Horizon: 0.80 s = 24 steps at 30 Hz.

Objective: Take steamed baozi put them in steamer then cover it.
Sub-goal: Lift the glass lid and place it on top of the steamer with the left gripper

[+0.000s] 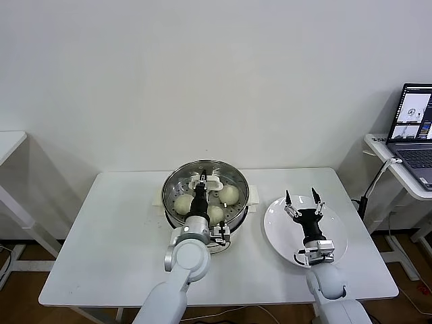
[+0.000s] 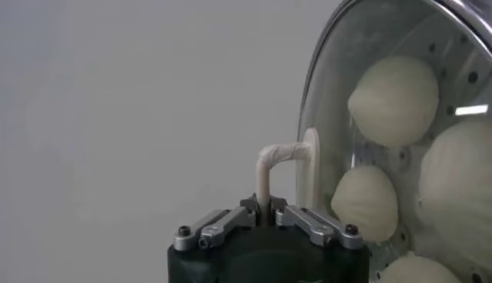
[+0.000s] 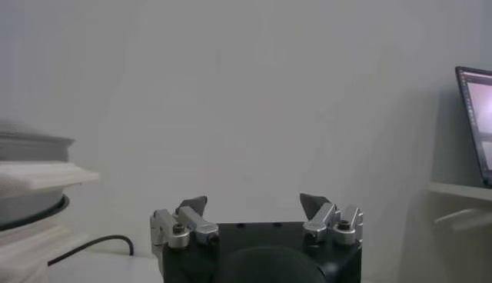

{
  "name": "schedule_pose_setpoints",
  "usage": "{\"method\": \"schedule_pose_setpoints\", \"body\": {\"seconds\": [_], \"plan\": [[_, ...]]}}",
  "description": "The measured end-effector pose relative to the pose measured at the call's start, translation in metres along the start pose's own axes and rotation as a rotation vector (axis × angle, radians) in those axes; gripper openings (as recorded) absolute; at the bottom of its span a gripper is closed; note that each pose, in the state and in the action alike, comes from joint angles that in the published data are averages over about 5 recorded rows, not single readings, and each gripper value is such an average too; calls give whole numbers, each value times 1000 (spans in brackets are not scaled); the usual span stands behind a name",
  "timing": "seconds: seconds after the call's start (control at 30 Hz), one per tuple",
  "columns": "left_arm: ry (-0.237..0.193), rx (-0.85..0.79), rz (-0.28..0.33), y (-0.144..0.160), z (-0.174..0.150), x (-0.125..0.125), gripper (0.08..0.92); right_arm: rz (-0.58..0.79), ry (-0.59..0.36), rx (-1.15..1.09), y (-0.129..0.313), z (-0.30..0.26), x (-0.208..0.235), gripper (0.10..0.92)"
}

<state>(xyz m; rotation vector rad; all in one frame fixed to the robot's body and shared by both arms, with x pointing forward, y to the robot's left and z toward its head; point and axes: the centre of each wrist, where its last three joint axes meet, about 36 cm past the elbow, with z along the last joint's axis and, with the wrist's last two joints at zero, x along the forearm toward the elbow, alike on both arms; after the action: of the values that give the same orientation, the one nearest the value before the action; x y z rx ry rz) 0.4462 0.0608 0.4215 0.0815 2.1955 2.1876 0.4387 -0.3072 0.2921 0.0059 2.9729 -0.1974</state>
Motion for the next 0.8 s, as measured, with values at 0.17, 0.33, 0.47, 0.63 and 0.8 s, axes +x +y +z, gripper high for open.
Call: {"method": "schedule_pose_setpoints", "body": {"seconds": [0.17,0.33,0.47,0.63,0.8], "plan": [[2,3,3,0,0,-1,187,0,-1,0,0,0,0,823],[5,6,6,0,2,0,208,-1,-2,1,0,-1,-1,823],[11,11,6,0,3,1,305,-2,-2,1,0,-1,-1,823],[8,24,1,3,5,7,452,-4,-1,-2,1,0,0,823],[-1,38,-7,8,6,17,589,-5,-3,-4,3,-1,-1,823]]}}
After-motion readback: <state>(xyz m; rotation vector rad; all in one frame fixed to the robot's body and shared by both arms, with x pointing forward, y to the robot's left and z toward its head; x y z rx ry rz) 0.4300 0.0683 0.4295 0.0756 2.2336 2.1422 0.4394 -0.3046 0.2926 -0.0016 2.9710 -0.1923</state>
